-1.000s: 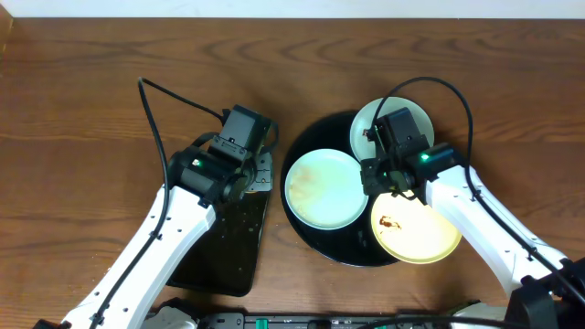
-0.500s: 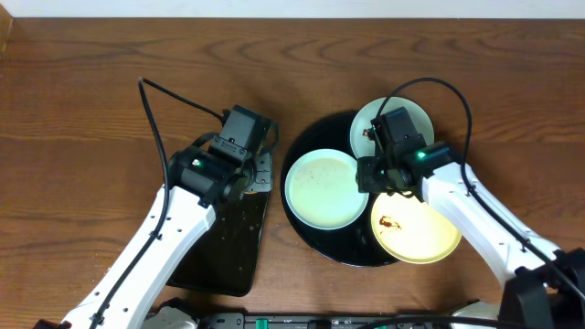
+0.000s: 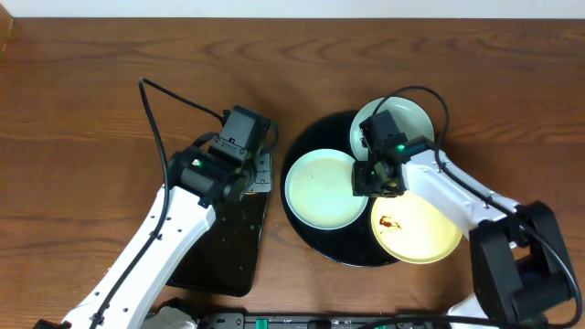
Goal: Clean dirty plates on tray and stack at the side
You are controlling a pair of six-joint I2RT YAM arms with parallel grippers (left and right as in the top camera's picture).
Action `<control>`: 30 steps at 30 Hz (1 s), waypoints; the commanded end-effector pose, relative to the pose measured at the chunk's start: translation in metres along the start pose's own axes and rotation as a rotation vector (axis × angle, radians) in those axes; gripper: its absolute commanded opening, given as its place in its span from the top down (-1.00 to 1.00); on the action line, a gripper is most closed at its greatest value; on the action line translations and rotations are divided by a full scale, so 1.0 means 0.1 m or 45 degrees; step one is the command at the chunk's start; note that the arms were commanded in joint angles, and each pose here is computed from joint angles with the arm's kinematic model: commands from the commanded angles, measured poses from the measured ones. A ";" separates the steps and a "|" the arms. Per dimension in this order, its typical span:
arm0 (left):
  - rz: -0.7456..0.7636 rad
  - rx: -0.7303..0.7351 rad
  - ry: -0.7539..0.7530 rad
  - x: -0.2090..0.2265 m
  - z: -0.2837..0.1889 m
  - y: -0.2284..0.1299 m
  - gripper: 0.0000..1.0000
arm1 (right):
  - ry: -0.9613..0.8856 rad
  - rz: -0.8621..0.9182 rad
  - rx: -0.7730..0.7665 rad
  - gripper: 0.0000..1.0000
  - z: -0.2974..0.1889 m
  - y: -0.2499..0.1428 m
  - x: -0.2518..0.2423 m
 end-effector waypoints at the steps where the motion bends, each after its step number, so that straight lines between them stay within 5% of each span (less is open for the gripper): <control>1: 0.022 -0.021 0.021 0.02 -0.03 0.03 0.84 | 0.022 0.022 0.026 0.16 0.07 0.00 0.03; 5: 0.022 -0.021 0.021 0.02 -0.03 0.03 0.84 | 0.029 0.033 0.034 0.49 0.14 0.01 0.03; 21: 0.026 0.005 0.034 0.04 -0.03 0.00 0.84 | 0.032 0.064 0.038 0.62 0.26 0.04 0.02; 25: 0.027 0.016 0.039 0.04 -0.03 -0.01 0.84 | 0.036 0.068 0.031 0.98 0.29 0.03 0.01; 30: 0.028 0.024 0.044 0.05 -0.04 -0.02 0.84 | 0.033 0.083 0.022 0.97 0.34 0.00 -0.01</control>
Point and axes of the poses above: each gripper's point midway between its finger pads, its own z axis out along the fingers, its own x axis along the line the jaws close on, y = z × x, the point moved 10 cm from there along -z, back along the fingers, and after that the axes turned 2 degrees about -z, right-handed, at the moved point
